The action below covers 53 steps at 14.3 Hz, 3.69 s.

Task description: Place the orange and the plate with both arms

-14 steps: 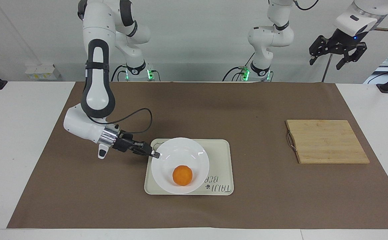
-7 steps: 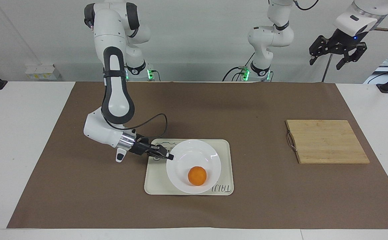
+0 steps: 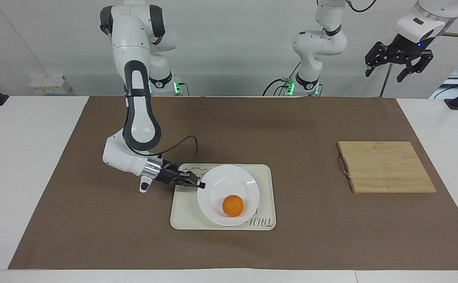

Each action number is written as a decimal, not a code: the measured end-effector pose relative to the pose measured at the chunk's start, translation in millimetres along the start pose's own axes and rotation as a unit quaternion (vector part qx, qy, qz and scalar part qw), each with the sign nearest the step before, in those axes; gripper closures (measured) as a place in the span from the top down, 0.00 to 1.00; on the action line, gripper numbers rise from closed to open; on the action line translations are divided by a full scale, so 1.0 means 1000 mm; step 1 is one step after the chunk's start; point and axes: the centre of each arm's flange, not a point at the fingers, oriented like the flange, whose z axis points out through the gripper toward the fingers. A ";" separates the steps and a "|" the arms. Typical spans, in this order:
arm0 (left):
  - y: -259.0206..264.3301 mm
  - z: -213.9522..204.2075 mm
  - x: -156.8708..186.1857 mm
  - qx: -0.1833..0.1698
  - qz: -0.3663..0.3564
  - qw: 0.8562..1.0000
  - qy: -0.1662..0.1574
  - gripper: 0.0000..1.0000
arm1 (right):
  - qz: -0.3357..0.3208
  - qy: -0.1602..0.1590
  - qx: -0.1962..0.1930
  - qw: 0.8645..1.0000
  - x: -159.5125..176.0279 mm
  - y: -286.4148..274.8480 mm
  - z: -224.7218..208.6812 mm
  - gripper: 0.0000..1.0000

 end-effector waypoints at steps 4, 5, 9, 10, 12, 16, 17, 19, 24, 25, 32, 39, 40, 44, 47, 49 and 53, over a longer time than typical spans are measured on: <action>0.000 0.000 0.000 0.000 0.000 1.000 0.000 1.00 | -0.008 -0.005 -0.003 1.000 -0.005 0.009 0.004 0.05; 0.000 0.000 0.000 0.000 0.000 1.000 0.000 1.00 | -0.008 -0.007 -0.004 1.000 -0.007 0.011 0.004 0.05; 0.000 0.000 0.000 0.000 0.000 1.000 0.000 1.00 | -0.016 0.008 -0.017 1.000 -0.010 0.014 0.007 0.19; 0.000 0.000 0.000 0.000 0.000 1.000 0.000 1.00 | -0.018 0.018 -0.025 0.999 -0.009 0.013 0.008 0.30; 0.000 0.000 0.000 0.000 0.000 1.000 0.000 1.00 | -0.028 0.035 -0.039 0.998 -0.009 0.005 0.012 0.52; 0.000 0.000 0.000 0.000 0.000 1.000 0.000 1.00 | -0.056 0.041 -0.103 0.992 -0.005 -0.016 -0.005 0.94; 0.000 0.000 0.000 0.000 0.000 1.000 0.000 1.00 | -0.064 0.041 -0.127 0.989 -0.004 -0.024 -0.014 1.00; 0.000 0.000 0.000 0.000 0.000 1.000 0.000 1.00 | -0.074 0.042 -0.168 0.982 -0.002 -0.041 -0.031 1.00; 0.000 0.000 0.000 0.000 0.000 1.000 0.000 1.00 | -0.094 0.060 -0.280 0.954 -0.002 -0.072 -0.075 1.00; 0.000 0.000 0.000 0.000 0.000 1.000 0.000 1.00 | -0.094 0.064 -0.302 0.947 -0.005 -0.080 -0.083 1.00; 0.000 0.000 0.000 0.000 0.000 1.000 0.000 1.00 | -0.096 0.037 -0.413 0.905 -0.033 -0.113 -0.157 1.00; 0.004 0.000 0.001 0.000 0.004 1.000 0.000 1.00 | -0.070 0.023 -0.447 0.892 -0.086 -0.163 -0.272 1.00; 0.005 0.000 0.001 0.001 0.005 1.000 0.000 1.00 | -0.071 0.024 -0.451 0.889 -0.094 -0.172 -0.282 1.00; 0.005 0.000 0.001 0.001 0.005 1.000 0.000 1.00 | -0.065 0.009 -0.462 0.885 -0.125 -0.201 -0.313 1.00; 0.005 -0.001 0.002 0.002 0.005 1.000 0.005 1.00 | -0.053 0.001 -0.462 0.885 -0.143 -0.225 -0.343 1.00; 0.004 -0.002 0.004 0.004 0.005 1.000 0.013 1.00 | -0.054 0.006 -0.461 0.886 -0.155 -0.236 -0.356 1.00; 0.002 -0.004 0.005 0.005 0.003 1.000 0.021 1.00 | -0.057 0.011 -0.459 0.887 -0.161 -0.241 -0.361 1.00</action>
